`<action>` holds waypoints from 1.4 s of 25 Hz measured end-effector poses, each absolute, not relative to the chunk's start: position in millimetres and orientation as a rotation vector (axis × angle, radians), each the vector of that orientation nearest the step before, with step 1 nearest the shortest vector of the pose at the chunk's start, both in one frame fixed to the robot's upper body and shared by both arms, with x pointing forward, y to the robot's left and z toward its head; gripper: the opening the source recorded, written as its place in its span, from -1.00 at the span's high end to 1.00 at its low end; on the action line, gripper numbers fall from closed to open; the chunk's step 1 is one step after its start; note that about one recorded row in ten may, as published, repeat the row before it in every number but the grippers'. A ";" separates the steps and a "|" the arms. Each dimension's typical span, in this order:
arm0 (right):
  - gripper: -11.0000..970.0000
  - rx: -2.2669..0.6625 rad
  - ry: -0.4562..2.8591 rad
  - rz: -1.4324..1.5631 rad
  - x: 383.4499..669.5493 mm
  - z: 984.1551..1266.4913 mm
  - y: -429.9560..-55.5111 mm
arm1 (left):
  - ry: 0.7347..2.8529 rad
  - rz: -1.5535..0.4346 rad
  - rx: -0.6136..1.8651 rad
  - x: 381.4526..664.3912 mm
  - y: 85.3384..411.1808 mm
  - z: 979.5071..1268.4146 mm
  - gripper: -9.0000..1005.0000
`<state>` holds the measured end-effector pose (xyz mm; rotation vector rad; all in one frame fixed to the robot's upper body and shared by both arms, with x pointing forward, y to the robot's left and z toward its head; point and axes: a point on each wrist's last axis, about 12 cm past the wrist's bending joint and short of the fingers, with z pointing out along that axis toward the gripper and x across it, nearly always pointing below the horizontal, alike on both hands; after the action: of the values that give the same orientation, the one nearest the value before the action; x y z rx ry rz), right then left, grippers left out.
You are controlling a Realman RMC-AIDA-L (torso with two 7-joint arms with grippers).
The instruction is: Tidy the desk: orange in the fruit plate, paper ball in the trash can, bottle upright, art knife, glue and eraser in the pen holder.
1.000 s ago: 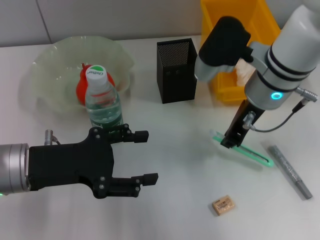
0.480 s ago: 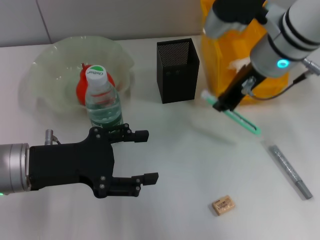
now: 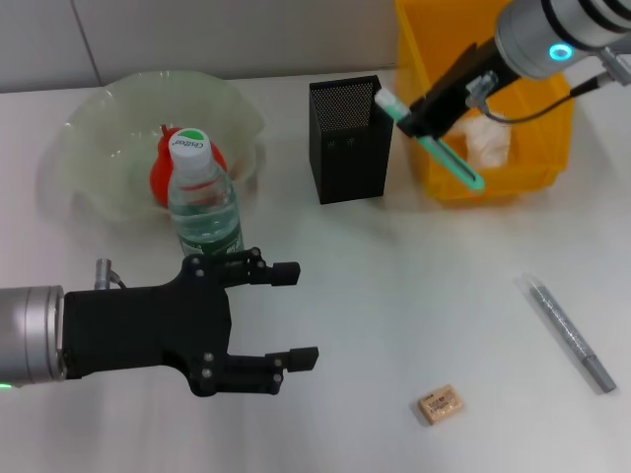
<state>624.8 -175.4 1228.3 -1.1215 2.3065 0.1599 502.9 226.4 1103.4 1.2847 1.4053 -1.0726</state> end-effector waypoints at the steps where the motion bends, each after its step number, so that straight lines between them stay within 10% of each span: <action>1: 0.63 -1.111 2.288 0.154 626.3 1230.5 -175.1 | 1.405 -1.077 1.291 502.3 225.0 1102.8 -0.61; 35: 0.63 -0.962 1.875 0.375 630.1 1275.4 -195.7 | 1.408 -1.101 1.297 500.4 221.4 1099.5 -0.61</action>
<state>630.1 -195.7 1275.4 -0.9619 1.8753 0.3751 500.4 221.4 1099.5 1.2972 1.4080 -1.1006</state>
